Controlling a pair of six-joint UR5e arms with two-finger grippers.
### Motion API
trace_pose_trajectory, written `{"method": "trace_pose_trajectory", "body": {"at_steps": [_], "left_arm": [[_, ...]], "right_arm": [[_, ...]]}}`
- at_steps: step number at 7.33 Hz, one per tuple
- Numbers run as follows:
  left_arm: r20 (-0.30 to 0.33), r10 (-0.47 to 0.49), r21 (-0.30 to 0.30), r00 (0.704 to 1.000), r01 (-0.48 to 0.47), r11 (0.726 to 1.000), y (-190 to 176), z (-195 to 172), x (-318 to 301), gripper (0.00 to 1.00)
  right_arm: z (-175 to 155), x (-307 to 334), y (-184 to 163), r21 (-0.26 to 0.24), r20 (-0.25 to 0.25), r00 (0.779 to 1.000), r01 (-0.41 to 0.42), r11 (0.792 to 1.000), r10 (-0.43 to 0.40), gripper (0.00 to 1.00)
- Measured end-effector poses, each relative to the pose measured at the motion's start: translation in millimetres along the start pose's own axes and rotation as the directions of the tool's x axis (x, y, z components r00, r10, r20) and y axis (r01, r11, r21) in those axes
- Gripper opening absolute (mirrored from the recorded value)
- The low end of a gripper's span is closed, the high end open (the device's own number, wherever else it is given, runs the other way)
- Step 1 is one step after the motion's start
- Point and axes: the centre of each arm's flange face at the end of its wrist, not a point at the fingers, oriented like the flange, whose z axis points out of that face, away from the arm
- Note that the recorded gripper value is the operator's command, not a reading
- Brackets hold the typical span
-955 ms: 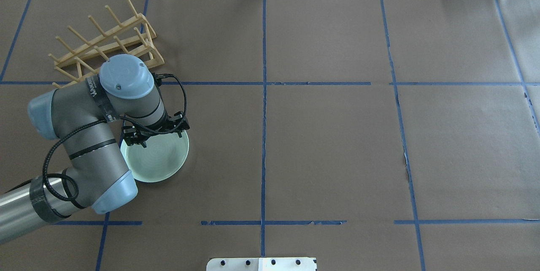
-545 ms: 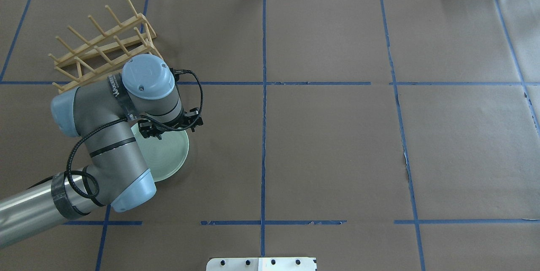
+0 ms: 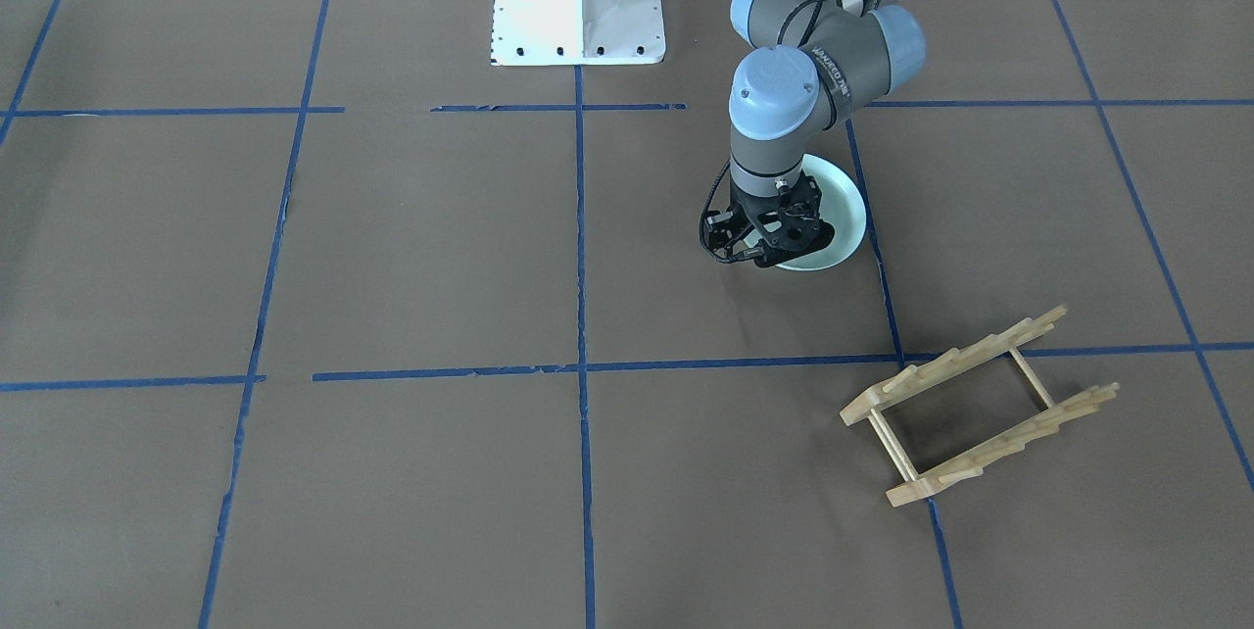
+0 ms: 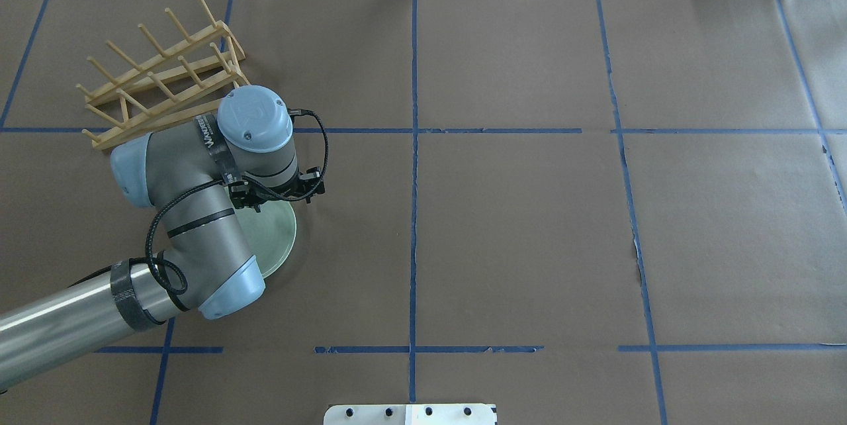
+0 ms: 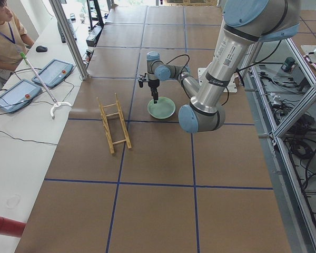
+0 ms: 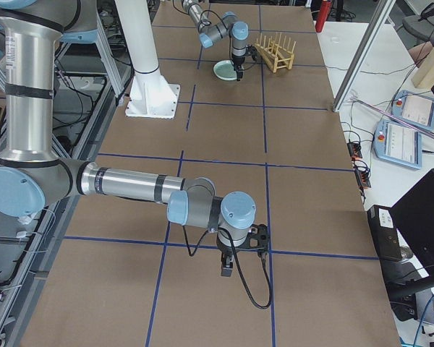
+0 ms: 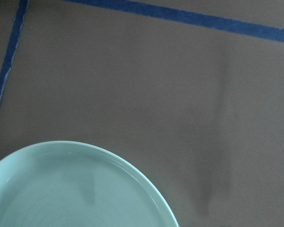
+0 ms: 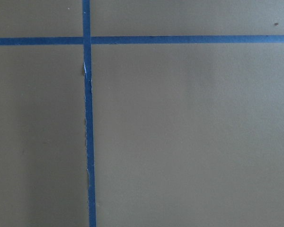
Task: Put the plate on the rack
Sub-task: 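Grasp the plate rim with the left gripper and tilt it upright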
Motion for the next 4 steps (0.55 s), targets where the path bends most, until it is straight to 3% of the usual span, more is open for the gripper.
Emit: {"method": "trace_pose_trajectory", "body": {"at_steps": [1, 4], "left_arm": [[0.001, 0.0, -0.002, 1.0, 0.0, 1.0, -0.9, 0.7, 4.0, 0.62], [0.001, -0.002, -0.007, 1.0, 0.002, 1.0, -1.0, 1.2, 6.0, 0.61]], "right_arm": [[-0.1, 0.0, -0.1, 0.0, 0.0, 1.0, 0.0, 1.0, 0.0, 1.0], [0.0, 0.0, 0.0, 0.0, 0.0, 1.0, 0.0, 1.0, 0.0, 1.0]]}}
